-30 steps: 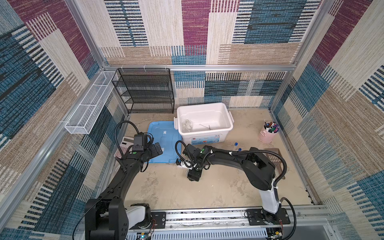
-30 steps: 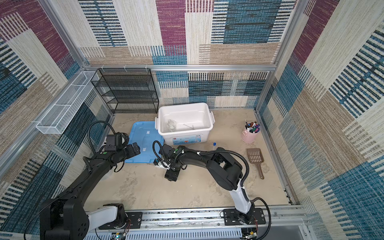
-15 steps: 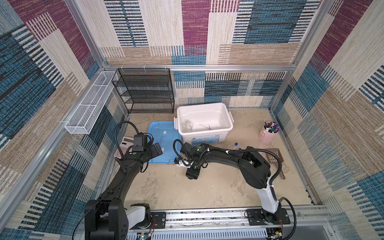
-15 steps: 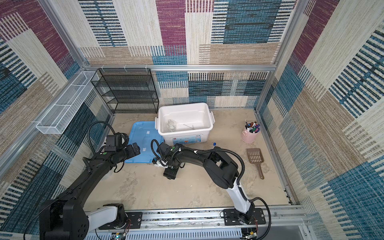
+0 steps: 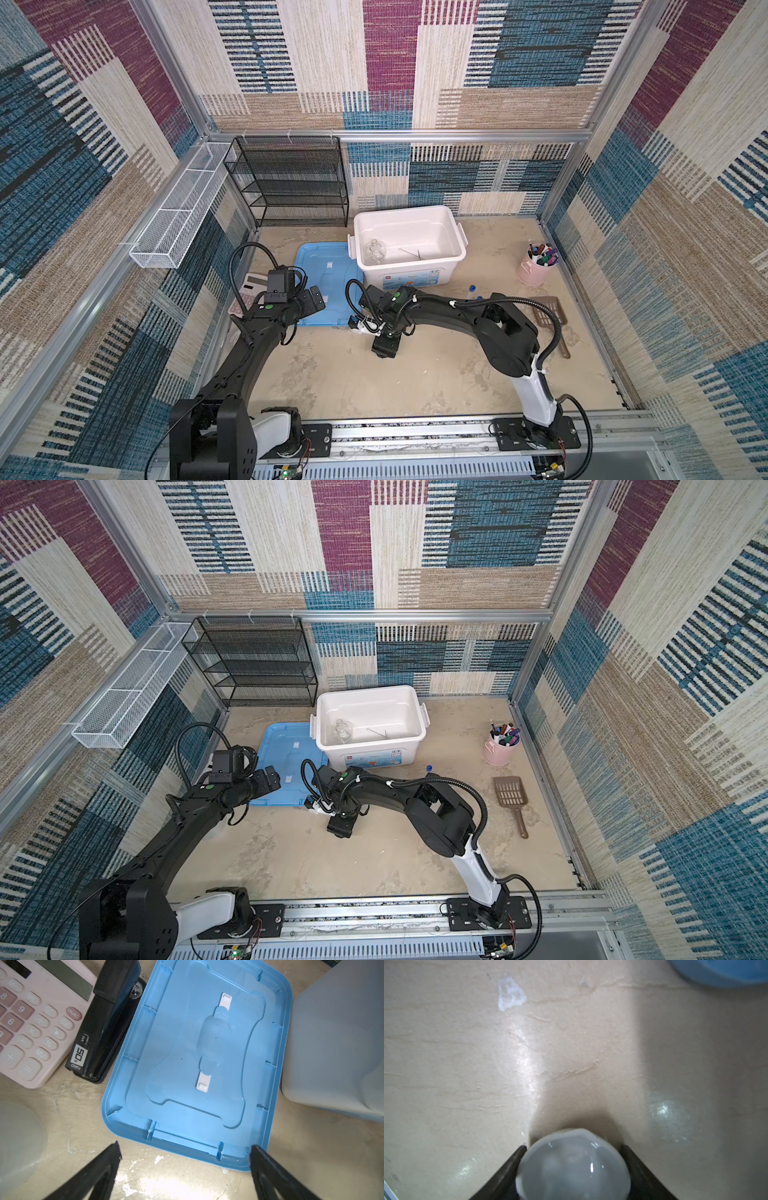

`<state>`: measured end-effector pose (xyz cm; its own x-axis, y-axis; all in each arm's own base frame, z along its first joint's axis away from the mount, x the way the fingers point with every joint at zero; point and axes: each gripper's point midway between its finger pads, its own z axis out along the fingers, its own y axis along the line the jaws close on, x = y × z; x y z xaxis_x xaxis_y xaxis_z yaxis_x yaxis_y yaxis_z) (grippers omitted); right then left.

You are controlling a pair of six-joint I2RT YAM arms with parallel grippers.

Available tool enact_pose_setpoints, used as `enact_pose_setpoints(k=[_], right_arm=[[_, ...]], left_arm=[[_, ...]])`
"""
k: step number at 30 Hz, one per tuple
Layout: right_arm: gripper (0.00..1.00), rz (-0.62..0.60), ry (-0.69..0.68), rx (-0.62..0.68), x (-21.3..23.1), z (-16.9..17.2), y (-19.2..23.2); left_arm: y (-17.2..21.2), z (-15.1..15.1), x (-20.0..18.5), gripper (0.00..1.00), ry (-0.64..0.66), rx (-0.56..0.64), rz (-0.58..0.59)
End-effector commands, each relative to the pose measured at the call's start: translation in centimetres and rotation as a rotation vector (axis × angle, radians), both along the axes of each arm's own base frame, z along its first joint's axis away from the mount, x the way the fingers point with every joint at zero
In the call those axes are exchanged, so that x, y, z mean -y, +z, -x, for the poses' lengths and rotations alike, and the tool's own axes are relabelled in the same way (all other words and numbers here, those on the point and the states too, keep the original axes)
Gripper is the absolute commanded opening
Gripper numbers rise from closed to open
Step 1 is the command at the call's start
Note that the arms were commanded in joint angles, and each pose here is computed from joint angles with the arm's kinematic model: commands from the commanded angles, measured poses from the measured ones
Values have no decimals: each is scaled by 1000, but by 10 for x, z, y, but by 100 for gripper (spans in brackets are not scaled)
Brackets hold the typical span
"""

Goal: Organize the chemistry lab equipment
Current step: 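Carry the held white dish with the right gripper toward the white bin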

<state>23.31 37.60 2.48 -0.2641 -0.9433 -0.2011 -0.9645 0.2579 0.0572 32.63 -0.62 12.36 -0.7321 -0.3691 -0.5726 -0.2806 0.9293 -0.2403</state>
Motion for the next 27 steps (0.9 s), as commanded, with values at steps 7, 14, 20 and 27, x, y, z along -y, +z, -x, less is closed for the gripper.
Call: enact_pose_setpoints(k=[7,14,20,27], right_arm=[[73,59,-13,-50,14,13,-11],[59,66,-10,-45,17,14,-12],[56,58,-4,-35,15,12,-10],[57,38,-2,-22,12,9,-5]], left_arm=[[3,-2,0,99,0,13,-5],[3,-1,0,99,1,15,-1],[3,-1,0,99,1,14,2],[4,0,-1,99,6,15,-1]])
